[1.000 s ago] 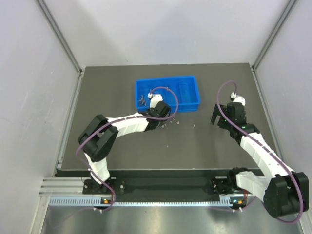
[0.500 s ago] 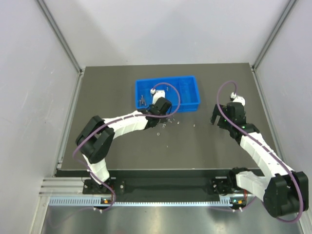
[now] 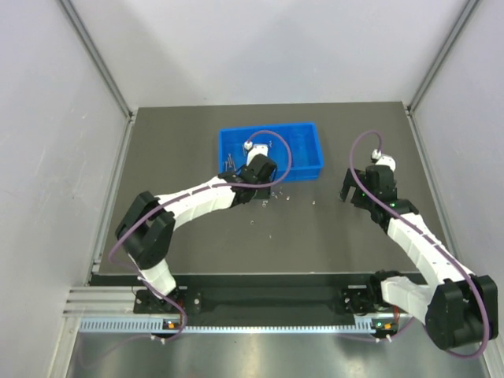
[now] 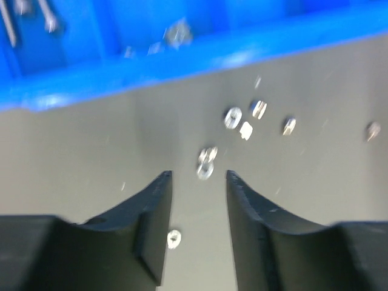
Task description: Sort the screws and nuts into containers
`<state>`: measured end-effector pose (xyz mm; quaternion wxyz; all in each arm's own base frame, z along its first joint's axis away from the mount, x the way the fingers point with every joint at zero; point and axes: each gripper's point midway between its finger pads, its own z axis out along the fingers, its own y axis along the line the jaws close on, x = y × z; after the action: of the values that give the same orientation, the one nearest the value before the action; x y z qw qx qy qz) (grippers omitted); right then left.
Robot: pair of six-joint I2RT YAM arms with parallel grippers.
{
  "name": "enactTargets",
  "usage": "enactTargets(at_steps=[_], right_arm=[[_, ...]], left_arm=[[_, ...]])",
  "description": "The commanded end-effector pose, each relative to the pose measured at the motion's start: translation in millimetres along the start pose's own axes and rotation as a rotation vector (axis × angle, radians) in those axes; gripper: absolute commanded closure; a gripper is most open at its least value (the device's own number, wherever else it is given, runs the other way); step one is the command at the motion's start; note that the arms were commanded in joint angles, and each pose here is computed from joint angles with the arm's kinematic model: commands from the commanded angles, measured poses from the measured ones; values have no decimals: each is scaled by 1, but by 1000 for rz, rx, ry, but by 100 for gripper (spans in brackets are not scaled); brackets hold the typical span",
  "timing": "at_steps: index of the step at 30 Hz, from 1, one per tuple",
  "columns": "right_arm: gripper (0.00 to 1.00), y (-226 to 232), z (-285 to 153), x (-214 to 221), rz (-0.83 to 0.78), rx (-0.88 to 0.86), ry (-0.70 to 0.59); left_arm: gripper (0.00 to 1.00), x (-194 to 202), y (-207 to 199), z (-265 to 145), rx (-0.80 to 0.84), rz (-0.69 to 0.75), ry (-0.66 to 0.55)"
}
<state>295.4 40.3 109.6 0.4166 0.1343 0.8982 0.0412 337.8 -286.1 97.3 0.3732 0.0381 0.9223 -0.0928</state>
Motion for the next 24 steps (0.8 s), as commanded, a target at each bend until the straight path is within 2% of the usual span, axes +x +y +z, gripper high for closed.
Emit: enactTargets(at_steps=[1,6,10,24], right_arm=[[0,1,0,-16,12,4,-44],[0,3,3,-13,16,-3,-32],[0,5,4,-11,15,-14,-23],[0,1,1,-11,16,-2,-30]], left_arm=[[53,23,13,-28,-21,-4,71],[45,56,35,-38,-72,-50,135],[48,74,36,-29,-96,-66,190],[50,100,36,-15,-106,-16,274]])
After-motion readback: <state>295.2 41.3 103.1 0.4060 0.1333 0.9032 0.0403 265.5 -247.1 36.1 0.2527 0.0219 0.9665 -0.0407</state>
